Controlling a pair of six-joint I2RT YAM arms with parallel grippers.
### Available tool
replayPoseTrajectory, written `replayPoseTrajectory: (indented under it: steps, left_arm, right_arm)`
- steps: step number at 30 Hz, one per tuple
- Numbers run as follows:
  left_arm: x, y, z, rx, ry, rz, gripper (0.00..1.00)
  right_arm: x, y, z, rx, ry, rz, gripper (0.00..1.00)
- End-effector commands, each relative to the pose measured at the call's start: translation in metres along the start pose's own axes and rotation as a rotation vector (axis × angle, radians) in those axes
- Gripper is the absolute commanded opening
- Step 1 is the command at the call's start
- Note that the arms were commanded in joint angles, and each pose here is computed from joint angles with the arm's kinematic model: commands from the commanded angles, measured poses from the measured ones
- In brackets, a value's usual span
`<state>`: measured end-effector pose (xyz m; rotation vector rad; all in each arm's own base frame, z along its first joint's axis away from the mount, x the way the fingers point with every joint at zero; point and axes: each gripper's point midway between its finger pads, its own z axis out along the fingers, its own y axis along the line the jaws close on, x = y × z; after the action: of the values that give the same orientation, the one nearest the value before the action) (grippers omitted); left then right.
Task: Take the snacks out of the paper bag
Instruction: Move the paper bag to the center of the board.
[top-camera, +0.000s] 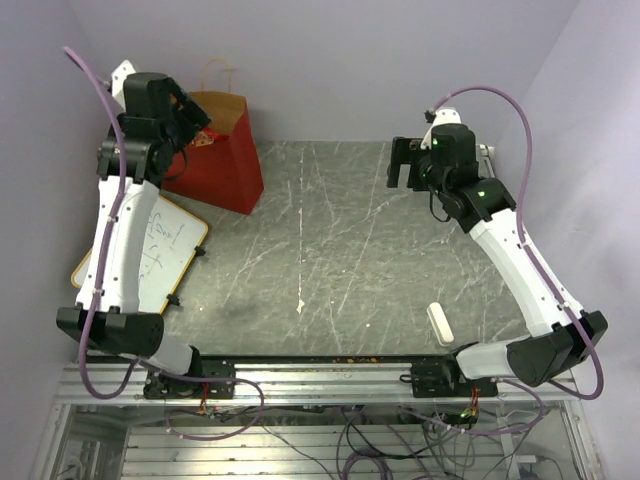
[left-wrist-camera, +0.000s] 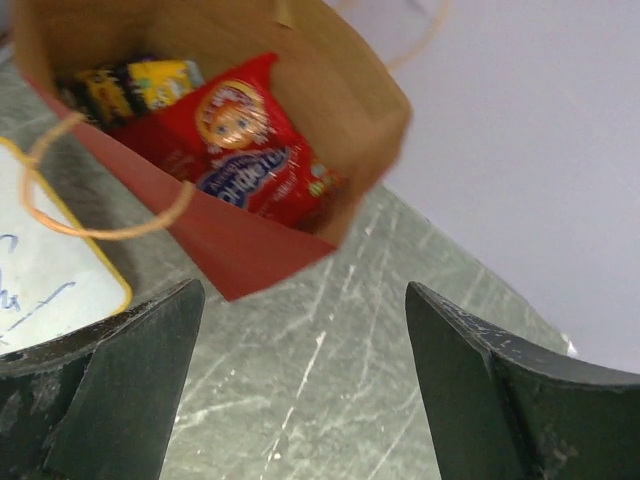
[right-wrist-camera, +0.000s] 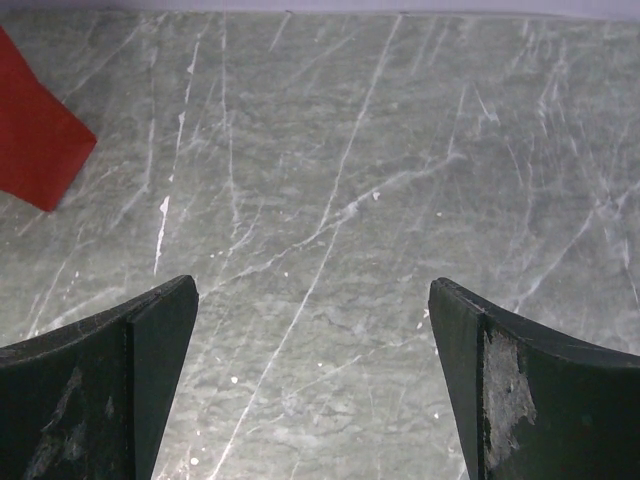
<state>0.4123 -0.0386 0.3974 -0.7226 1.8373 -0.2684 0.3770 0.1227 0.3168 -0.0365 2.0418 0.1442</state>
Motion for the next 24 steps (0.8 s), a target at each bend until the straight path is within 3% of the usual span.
replayPoseTrajectory:
  steps: [1, 5, 14, 24]
  left_arm:
    - [-0.024, 0.038, 0.013, -0.119, -0.008, -0.165, 0.90]
    - [-0.044, 0.065, 0.035, -0.169, -0.021, -0.302, 0.74]
    - [-0.029, 0.123, 0.049, -0.417, -0.068, -0.552, 0.79]
    - [0.009, 0.128, 0.072, -0.449, 0.083, -0.627, 0.73]
  right_arm:
    - [-0.012, 0.011, 0.004, 0.002, -0.078, -0.067, 1.00]
    - [-0.014, 0.011, 0.006, 0.027, -0.107, -0.094, 1.00]
    - [-0.023, -0.006, -0.004, 0.113, -0.171, -0.126, 1.00]
    - [-0.026, -0.011, -0.002, 0.145, -0.201, -0.127, 1.00]
